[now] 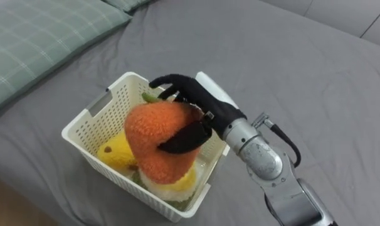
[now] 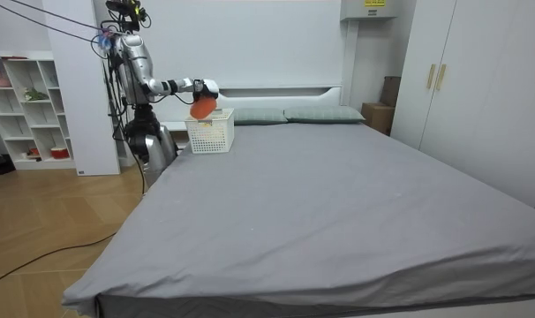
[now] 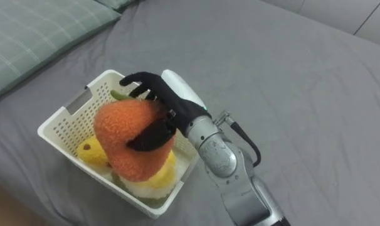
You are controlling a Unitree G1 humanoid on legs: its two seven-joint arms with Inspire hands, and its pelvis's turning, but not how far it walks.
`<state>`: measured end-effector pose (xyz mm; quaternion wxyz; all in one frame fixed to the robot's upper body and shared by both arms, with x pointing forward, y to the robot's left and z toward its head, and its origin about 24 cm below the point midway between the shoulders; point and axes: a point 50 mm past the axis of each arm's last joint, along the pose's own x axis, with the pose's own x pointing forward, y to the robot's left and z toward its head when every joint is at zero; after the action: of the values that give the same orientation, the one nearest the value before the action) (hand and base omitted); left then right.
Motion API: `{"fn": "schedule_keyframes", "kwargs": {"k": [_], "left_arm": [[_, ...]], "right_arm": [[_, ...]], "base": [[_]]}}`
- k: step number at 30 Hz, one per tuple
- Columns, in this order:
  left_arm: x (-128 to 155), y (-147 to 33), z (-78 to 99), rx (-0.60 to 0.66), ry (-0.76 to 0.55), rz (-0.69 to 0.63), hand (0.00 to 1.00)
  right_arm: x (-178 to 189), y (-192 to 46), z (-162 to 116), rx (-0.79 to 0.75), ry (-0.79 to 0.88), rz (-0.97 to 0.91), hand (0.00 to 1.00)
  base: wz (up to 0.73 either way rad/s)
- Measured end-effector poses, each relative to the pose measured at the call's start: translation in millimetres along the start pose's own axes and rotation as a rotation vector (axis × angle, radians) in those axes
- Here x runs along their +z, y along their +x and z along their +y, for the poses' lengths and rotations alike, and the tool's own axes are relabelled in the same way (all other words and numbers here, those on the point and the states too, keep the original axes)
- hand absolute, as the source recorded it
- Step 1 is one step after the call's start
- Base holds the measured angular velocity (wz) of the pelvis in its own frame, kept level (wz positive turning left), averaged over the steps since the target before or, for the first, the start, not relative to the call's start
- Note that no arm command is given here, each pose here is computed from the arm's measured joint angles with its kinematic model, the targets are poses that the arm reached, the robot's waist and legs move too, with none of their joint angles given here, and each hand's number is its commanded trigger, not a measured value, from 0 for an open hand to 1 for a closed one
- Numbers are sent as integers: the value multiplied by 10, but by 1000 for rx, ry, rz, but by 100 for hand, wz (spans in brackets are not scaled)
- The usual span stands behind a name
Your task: Collect toys from the bed
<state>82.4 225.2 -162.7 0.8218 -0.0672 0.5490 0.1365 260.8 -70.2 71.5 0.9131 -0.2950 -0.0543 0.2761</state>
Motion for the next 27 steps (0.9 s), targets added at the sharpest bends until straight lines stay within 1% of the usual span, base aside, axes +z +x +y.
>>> {"fn": "schedule_keyframes", "kwargs": {"k": [6, 12, 14, 18, 20, 24, 27], "left_arm": [[-13, -7, 54, 15, -11, 3, 0], [-70, -32, 188, 49, -12, 22, 0], [-76, -34, 201, 52, -12, 26, 0], [-77, -34, 202, 55, -9, 26, 0], [-77, -33, 209, 58, -12, 27, 0], [-83, -35, 231, 70, 19, 34, 0], [-88, -35, 224, 70, 35, 36, 0]], "right_arm": [[-16, -3, 16, 7, -7, 6, 0], [-147, -38, 37, 26, -15, 57, 0], [-199, -61, 63, 33, -9, 78, 0], [-378, -203, 135, 31, 38, 149, 0], [-427, -232, 99, 14, 48, 169, 0], [-494, -298, -102, -90, 116, 181, 0], [-486, -355, -231, -160, 135, 155, 0]], "base": [[0], [-2], [0], [-8], [-12], [-13], [-18]]}}
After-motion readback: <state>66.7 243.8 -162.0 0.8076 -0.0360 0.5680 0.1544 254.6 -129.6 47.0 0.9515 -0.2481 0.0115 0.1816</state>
